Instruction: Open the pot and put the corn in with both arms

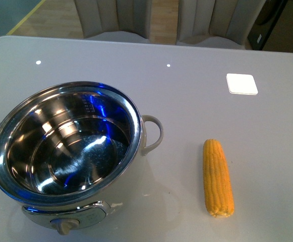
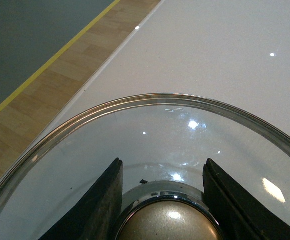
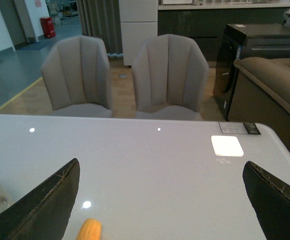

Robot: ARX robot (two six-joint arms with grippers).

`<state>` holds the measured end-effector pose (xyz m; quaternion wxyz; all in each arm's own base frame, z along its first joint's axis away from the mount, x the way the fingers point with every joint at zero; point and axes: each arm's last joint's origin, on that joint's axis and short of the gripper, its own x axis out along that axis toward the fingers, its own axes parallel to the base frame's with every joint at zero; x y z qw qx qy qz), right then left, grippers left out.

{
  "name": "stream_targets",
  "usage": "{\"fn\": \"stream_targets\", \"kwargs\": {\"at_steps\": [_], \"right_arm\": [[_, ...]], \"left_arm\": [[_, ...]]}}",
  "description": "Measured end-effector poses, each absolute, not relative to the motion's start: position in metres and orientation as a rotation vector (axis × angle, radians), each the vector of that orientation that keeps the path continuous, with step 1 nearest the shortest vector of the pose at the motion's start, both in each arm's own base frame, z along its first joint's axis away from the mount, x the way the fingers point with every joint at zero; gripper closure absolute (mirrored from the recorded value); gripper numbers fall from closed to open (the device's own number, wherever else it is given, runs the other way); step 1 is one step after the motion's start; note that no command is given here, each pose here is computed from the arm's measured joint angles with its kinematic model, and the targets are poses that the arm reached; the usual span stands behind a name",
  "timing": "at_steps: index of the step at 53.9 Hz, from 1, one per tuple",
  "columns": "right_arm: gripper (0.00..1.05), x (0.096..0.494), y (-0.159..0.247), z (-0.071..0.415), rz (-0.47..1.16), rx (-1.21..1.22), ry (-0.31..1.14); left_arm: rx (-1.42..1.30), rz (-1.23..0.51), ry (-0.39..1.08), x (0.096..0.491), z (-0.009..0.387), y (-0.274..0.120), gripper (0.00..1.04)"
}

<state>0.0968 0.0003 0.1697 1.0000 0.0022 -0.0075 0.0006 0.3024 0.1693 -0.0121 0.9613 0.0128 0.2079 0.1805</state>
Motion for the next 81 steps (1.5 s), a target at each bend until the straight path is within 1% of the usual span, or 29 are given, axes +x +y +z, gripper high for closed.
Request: {"fn": "stream_targets", "kwargs": {"at_steps": [15, 29, 42, 45, 49, 52, 55, 57, 60, 70, 81], "right_arm": [[0.09, 0.097, 0.000, 0.170, 0.001, 0.004, -0.015], [0.09, 0.097, 0.000, 0.170, 0.001, 0.004, -0.015], [0.09, 0.097, 0.000, 0.170, 0.001, 0.004, -0.015], [0.09, 0.097, 0.000, 0.170, 0.001, 0.004, -0.015], [0.09, 0.097, 0.000, 0.170, 0.001, 0.004, -0.015], [0.09, 0.097, 0.000, 0.170, 0.001, 0.004, -0.015], [0.09, 0.097, 0.000, 0.170, 0.001, 0.004, -0.015], [0.09, 0.097, 0.000, 0.170, 0.001, 0.004, -0.015], [0.09, 0.097, 0.000, 0.170, 0.001, 0.004, -0.015], [0.09, 0.097, 0.000, 0.170, 0.001, 0.004, -0.015], [0.09, 0.097, 0.000, 0.170, 0.001, 0.004, -0.015]], "left_arm": [[0.048, 0.345, 0.415, 0.320, -0.035, 0.173, 0.63], [0.046, 0.330, 0.426, 0.323, -0.054, 0.171, 0.63], [0.036, 0.329, 0.406, 0.323, -0.060, 0.169, 0.63], [0.038, 0.332, 0.405, 0.323, -0.060, 0.169, 0.54], [0.043, 0.345, 0.404, 0.323, -0.060, 0.169, 0.36], [0.043, 0.351, 0.408, 0.321, -0.059, 0.169, 0.26], [0.045, 0.361, 0.409, 0.320, -0.054, 0.169, 0.12], [0.047, 0.364, 0.403, 0.320, -0.050, 0.169, 0.06], [0.051, 0.369, 0.387, 0.320, -0.037, 0.169, 0.08], [0.060, 0.385, 0.334, 0.317, 0.004, 0.171, 0.07], [0.048, 0.382, 0.286, 0.295, 0.058, 0.172, 0.07]]}}
